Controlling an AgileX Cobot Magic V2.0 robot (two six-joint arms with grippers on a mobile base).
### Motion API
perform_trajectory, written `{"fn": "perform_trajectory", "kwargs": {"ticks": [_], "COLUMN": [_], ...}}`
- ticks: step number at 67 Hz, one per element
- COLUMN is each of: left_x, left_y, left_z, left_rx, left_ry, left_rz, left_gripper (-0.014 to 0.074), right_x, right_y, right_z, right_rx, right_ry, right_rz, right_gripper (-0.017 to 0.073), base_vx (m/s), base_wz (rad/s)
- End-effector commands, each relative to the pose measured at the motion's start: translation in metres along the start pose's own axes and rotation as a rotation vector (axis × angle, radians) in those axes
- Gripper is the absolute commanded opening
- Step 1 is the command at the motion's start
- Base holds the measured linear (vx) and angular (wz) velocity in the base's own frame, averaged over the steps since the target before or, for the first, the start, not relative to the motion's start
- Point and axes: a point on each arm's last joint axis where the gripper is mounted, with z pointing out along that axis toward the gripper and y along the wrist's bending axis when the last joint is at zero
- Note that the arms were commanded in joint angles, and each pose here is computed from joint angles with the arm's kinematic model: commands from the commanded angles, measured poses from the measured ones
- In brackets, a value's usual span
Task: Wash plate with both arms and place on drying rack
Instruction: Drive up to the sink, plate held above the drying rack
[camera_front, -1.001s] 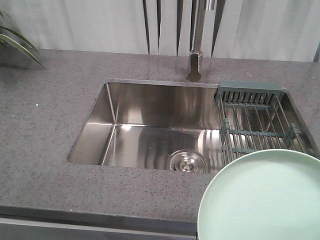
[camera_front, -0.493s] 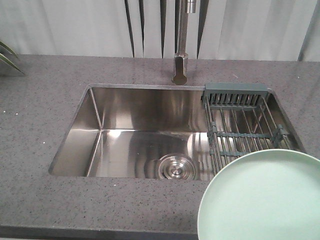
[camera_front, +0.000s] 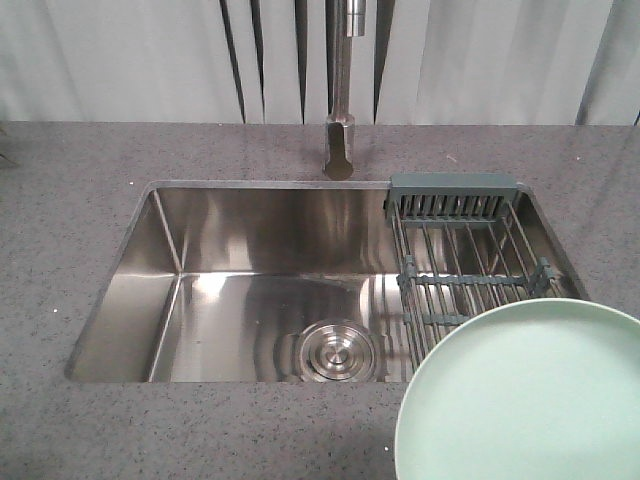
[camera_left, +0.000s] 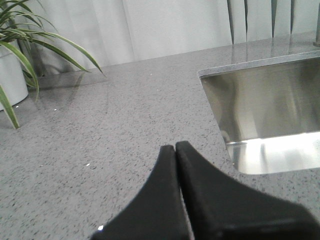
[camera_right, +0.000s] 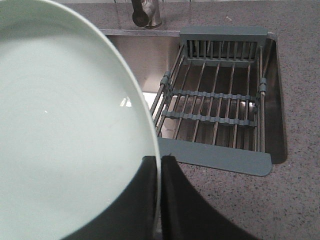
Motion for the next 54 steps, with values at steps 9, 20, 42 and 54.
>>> {"fn": "perform_trajectory", "kwargs": {"ticks": [9, 20, 42, 54], "left_x": [-0.0142, -0.0142, -0.0142, -0.0142], "left_y": [-0.0006, -0.0006, -0.0006, -0.0006], "left_z": [-0.0030, -0.0030, -0.0030, -0.0030], "left_rx": [0.009, 0.009, 0.009, 0.009], "left_ry": [-0.107, -0.107, -0.107, -0.107], "left_rz": [-0.009, -0.009, -0.009, -0.009], "left_gripper": [-0.0007, -0.0007, -0.0007, -0.0007], "right_x": [-0.0127, -0.0127, -0.0127, -0.0127], "right_y": [0.0007, 0.0007, 0.0007, 0.0007], "right_z": [-0.0032, -0.0032, -0.0032, -0.0032], "right_rx": [0.006, 0.006, 0.006, 0.006], "right_ry": [-0.085, -0.085, -0.085, -0.085], "right_rz": [0.005, 0.005, 0.005, 0.005], "right_gripper": [-0.0001, -0.0001, -0.0001, -0.0001], "base_vx": [0.06, 0.07, 0.06, 0.05], "base_wz": [-0.06, -0.05, -0.03, -0.02]}}
